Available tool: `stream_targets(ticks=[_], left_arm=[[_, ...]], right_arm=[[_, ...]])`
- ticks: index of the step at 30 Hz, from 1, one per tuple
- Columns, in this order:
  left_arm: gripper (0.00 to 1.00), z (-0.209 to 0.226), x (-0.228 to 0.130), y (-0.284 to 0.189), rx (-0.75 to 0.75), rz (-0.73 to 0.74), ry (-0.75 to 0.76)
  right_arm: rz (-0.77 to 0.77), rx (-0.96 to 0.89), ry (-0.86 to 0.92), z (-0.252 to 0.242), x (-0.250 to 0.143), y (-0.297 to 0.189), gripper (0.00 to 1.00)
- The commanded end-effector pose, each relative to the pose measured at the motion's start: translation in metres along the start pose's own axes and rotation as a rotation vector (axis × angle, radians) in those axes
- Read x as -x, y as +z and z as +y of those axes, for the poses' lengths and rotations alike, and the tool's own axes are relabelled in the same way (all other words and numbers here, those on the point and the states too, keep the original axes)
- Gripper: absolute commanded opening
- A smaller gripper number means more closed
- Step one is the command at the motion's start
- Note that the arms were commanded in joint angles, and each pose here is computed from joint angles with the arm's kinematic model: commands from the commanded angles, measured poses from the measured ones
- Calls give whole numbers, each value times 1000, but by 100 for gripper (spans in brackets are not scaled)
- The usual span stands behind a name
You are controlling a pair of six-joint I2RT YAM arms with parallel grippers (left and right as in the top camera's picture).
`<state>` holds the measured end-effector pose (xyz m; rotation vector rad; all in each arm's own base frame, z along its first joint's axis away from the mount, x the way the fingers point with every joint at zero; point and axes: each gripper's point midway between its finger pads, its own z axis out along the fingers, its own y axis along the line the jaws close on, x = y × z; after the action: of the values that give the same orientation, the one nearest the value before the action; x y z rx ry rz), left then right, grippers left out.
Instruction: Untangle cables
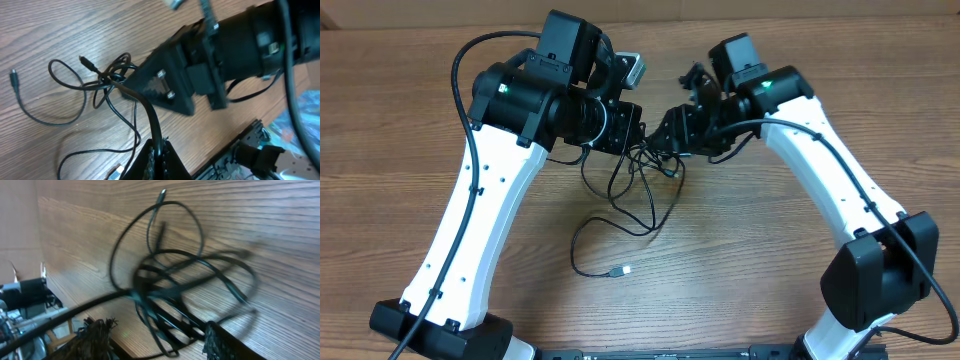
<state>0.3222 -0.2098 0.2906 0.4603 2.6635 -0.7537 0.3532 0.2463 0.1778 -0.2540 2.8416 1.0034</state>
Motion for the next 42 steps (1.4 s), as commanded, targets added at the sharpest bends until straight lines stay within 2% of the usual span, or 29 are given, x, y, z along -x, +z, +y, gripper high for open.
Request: stream_targets(ticks=[1, 3, 5, 11, 15, 20, 24, 26, 29, 33, 38, 42], left_arm=[[4, -25, 0, -11, -105, -19, 56], [4, -31, -1, -12, -141, -15, 71], [4, -32, -2, -12, -149, -14, 75], [4, -32, -1, -12, -147, -15, 74], [4, -32, -2, -12, -145, -12, 72], [4, -16, -3, -11, -58, -10, 49], [4, 39, -7, -15, 261, -26, -151], [4, 77, -15, -29, 492, -53, -288], [4, 97, -23, -42, 629, -64, -355], [4, 106, -27, -49, 694, -73, -384], [4, 107, -27, -50, 701, -79, -390], [4, 108, -26, -48, 701, -79, -396]], right_arm=[[-29, -59, -25, -5, 5, -1, 60], [-29, -77, -22, -9, 5, 0, 59], [-20, -82, -16, -12, 2, 2, 53], [3, -89, 0, -18, -5, 7, 27], [0, -88, -2, -18, -4, 7, 4], [-2, -87, 0, -17, -4, 7, 4], [-47, -77, -14, -11, 8, -6, 4], [-110, -64, -31, -1, 21, -26, 4], [-175, -49, -20, 9, 31, -50, 4], [-256, -30, -1, 20, 40, -82, 4], [-331, -11, -28, 31, 38, -114, 4], [-367, 90, -83, 59, 29, -138, 4]])
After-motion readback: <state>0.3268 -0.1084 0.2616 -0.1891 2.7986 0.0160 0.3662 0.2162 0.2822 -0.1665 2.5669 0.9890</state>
